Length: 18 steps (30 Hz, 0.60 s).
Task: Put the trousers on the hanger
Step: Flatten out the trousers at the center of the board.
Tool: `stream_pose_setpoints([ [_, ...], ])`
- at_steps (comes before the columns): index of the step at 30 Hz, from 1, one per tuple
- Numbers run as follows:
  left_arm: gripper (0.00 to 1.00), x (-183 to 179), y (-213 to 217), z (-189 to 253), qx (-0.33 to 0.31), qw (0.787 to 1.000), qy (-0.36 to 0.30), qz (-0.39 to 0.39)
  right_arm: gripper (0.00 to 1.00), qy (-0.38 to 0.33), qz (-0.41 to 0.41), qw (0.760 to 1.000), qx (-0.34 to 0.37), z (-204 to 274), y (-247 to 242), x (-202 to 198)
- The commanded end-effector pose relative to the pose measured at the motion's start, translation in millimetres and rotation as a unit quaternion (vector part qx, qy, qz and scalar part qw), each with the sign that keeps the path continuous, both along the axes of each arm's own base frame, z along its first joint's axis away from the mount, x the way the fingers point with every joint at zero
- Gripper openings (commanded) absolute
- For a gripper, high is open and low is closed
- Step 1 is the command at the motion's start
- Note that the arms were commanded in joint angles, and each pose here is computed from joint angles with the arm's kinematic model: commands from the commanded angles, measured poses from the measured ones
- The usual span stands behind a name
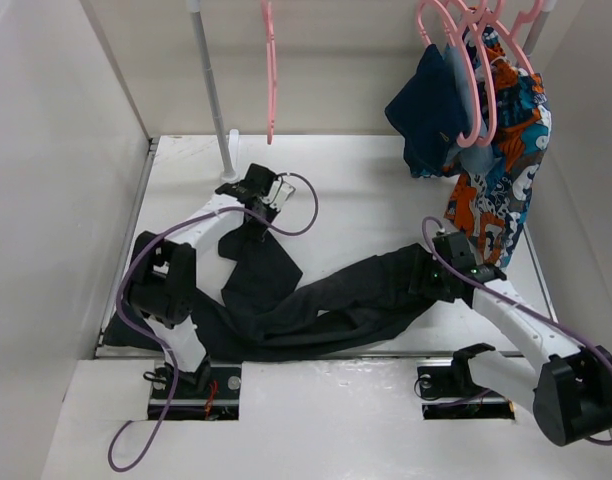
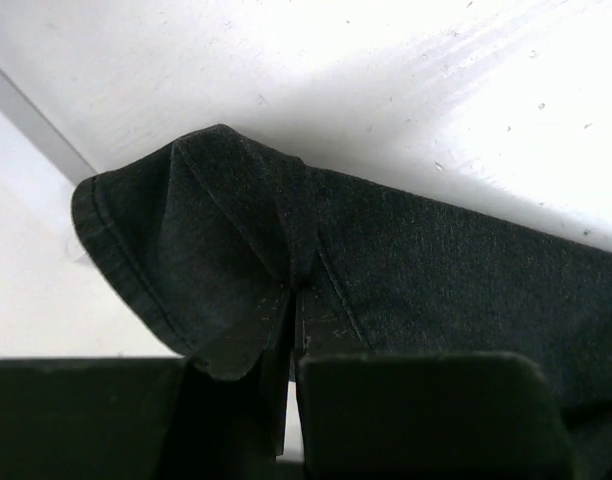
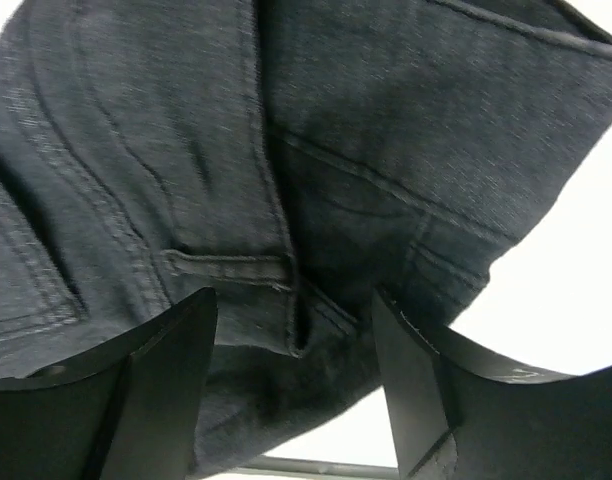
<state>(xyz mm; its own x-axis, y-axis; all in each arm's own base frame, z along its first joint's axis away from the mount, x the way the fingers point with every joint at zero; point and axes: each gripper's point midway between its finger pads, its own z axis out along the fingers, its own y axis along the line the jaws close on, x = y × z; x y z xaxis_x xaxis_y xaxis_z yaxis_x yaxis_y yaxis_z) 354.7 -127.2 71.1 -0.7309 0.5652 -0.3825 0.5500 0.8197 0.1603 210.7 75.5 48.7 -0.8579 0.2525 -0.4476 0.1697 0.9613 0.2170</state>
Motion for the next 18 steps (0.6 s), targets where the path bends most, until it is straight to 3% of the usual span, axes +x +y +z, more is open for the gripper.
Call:
stream_pose_setpoints([
  [1,0.00,-3.8,5.2,27.4,-0.009,0.999,-0.028,0.012,0.68,-0.041,0.015,0.998,0.034,9.9,15.0,16.9],
  [6,0.00,-3.1,12.2,43.4,0.003,0.999,-0.049,0.016,0.62,-0.025,0.042,0.999,0.024,0.7,20.6,17.9],
  [10,0.00,1.0,34.9,57.2,0.021,0.996,-0.071,0.047,0.60,0.009,0.057,0.996,0.065,-21.5,32.8,5.3],
  [14,0.00,-8.0,74.9,69.3,0.065,0.991,-0.080,0.089,0.00,0.005,0.049,0.997,0.064,-22.4,25.2,6.9],
  [16,0.00,-12.4,100.4,86.3,0.088,0.983,-0.099,0.123,0.00,-0.025,0.044,0.998,0.030,5.8,10.9,17.2],
  [17,0.00,-14.4,121.6,97.2,0.130,0.975,-0.113,0.140,0.00,-0.045,0.018,0.999,-0.008,19.9,-7.6,26.2],
  [18,0.00,-17.5,136.3,104.0,0.153,0.969,-0.122,0.154,0.00,-0.087,-0.001,0.996,-0.024,54.4,-18.2,43.9],
])
